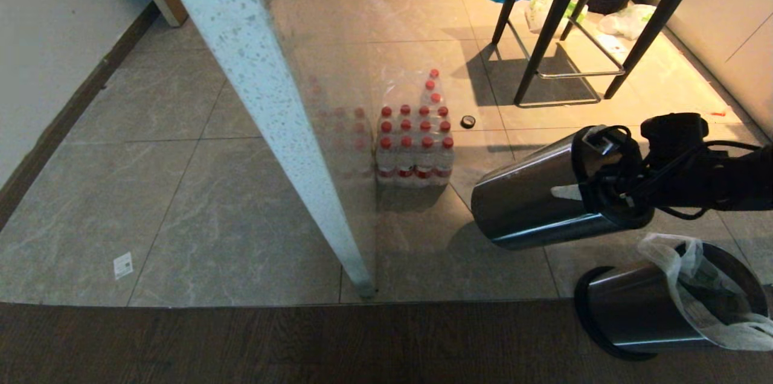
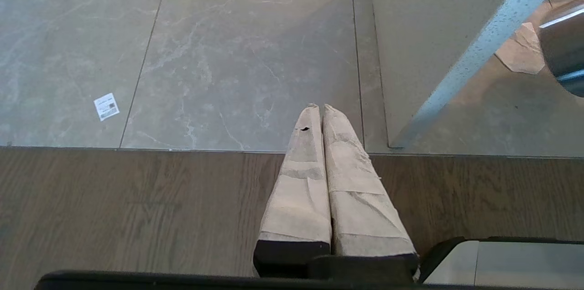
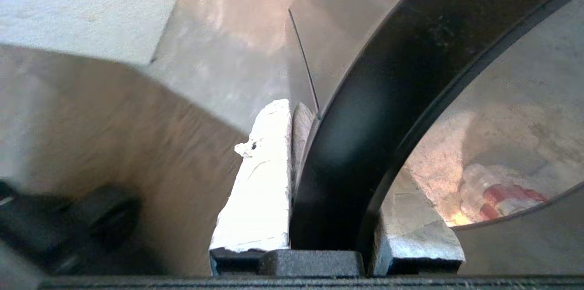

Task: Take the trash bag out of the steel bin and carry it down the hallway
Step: Place the outer trash can on the ground

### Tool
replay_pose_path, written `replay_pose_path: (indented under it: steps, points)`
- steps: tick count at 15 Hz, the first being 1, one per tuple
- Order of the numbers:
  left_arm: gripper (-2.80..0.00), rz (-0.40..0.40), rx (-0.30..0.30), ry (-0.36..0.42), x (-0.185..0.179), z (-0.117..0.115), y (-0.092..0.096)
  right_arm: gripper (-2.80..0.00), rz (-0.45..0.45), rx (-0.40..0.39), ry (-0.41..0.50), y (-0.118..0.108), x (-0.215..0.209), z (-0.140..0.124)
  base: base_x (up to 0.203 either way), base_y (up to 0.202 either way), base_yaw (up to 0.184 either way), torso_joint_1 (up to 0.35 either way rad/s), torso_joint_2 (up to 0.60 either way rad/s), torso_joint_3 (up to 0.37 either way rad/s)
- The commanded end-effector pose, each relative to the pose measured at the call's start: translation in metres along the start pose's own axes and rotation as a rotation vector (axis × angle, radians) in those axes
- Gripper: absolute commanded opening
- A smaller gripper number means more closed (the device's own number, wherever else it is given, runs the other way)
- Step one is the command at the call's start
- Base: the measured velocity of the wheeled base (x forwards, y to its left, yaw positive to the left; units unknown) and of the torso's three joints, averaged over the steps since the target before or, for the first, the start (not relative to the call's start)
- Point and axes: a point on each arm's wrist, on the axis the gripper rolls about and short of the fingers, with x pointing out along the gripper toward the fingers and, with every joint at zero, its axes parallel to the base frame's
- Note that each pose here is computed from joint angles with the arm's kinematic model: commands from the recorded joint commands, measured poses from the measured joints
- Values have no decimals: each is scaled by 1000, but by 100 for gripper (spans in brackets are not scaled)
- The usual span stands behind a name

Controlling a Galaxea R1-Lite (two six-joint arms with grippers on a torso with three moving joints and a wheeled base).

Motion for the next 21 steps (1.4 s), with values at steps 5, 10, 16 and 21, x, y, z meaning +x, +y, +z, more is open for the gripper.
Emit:
replay_pose_path:
  steps: [5, 10, 16, 21]
  points:
    - [-280, 0, 0, 0, 0, 0, 0, -280, 17, -108, 8, -12, 53, -14, 0, 0, 0, 0, 0, 0]
    - [-280, 0, 0, 0, 0, 0, 0, -280, -15, -261, 53, -15, 84, -20, 0, 0, 0, 0, 0, 0]
    - [-280, 0, 0, 0, 0, 0, 0, -280, 43, -385, 153, -20, 98, -36, 0, 0, 0, 0, 0, 0]
    - [-280, 0, 0, 0, 0, 0, 0, -280, 89, -448, 228, -21, 108, -50, 0, 0, 0, 0, 0, 0]
